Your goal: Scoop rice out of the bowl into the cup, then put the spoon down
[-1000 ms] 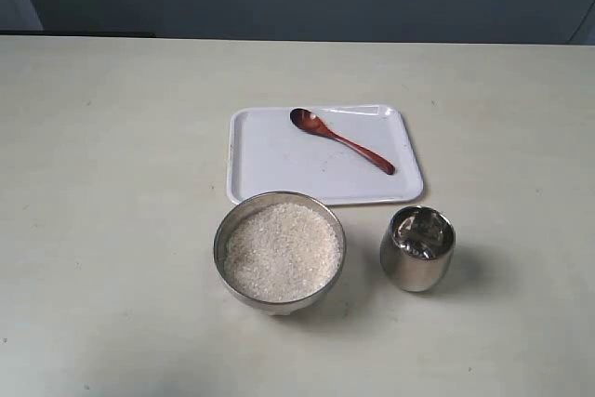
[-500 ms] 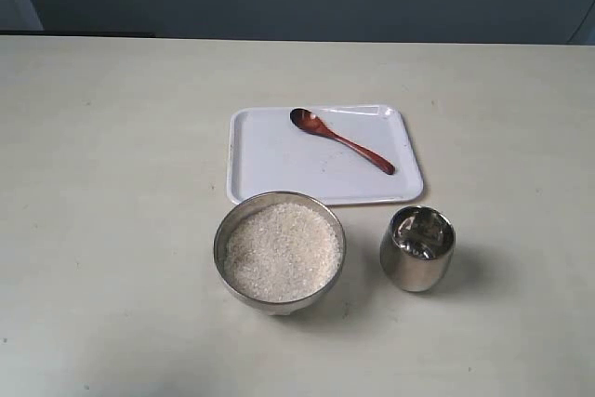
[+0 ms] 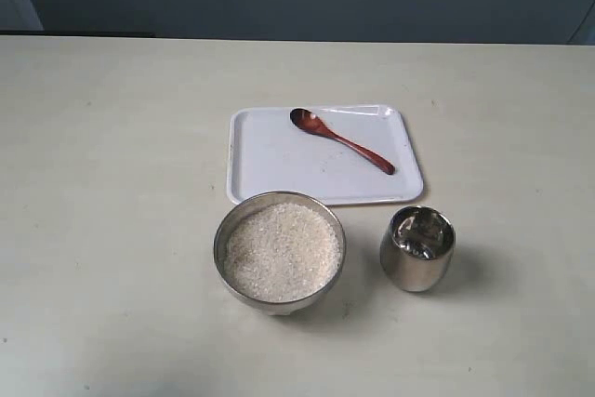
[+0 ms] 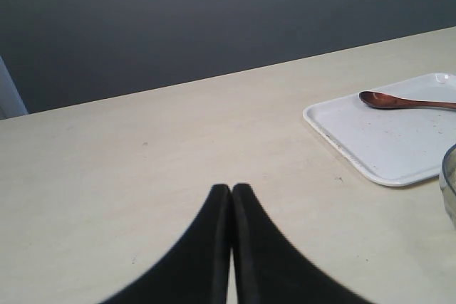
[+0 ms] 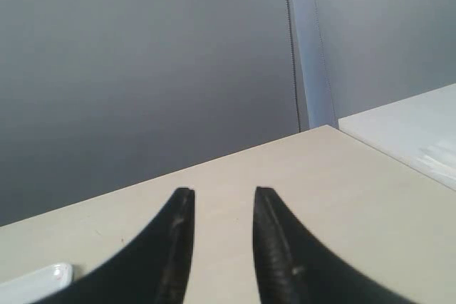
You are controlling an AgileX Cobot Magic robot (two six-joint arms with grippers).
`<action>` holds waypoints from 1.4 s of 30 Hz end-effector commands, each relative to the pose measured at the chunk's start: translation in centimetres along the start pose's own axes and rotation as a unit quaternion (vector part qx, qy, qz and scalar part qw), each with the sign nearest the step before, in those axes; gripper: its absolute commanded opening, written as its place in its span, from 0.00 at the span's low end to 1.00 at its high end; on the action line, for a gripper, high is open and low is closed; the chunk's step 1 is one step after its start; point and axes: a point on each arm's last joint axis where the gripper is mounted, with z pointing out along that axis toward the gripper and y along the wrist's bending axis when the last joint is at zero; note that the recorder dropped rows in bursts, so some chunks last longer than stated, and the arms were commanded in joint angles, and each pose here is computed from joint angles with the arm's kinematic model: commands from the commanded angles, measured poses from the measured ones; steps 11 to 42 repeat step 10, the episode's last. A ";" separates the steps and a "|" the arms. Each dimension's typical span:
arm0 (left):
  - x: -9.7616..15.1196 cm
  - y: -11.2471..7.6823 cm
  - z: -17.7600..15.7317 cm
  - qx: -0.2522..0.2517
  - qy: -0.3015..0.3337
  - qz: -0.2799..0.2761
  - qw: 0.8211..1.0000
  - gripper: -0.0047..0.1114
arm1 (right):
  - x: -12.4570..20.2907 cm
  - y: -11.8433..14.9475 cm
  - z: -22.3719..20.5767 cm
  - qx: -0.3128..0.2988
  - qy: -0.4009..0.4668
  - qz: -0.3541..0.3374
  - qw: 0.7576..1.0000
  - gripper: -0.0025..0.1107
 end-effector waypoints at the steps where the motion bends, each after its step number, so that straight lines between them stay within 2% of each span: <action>1: -0.2 0.0 -0.1 0.001 -0.007 -0.001 1.000 0.04 | 0.1 -0.1 0.0 0.003 0.000 0.000 1.000 0.28; 42: -0.2 0.0 -0.1 0.001 -0.007 -0.002 1.000 0.04 | 0.1 -0.1 0.0 0.003 0.000 0.000 1.000 0.28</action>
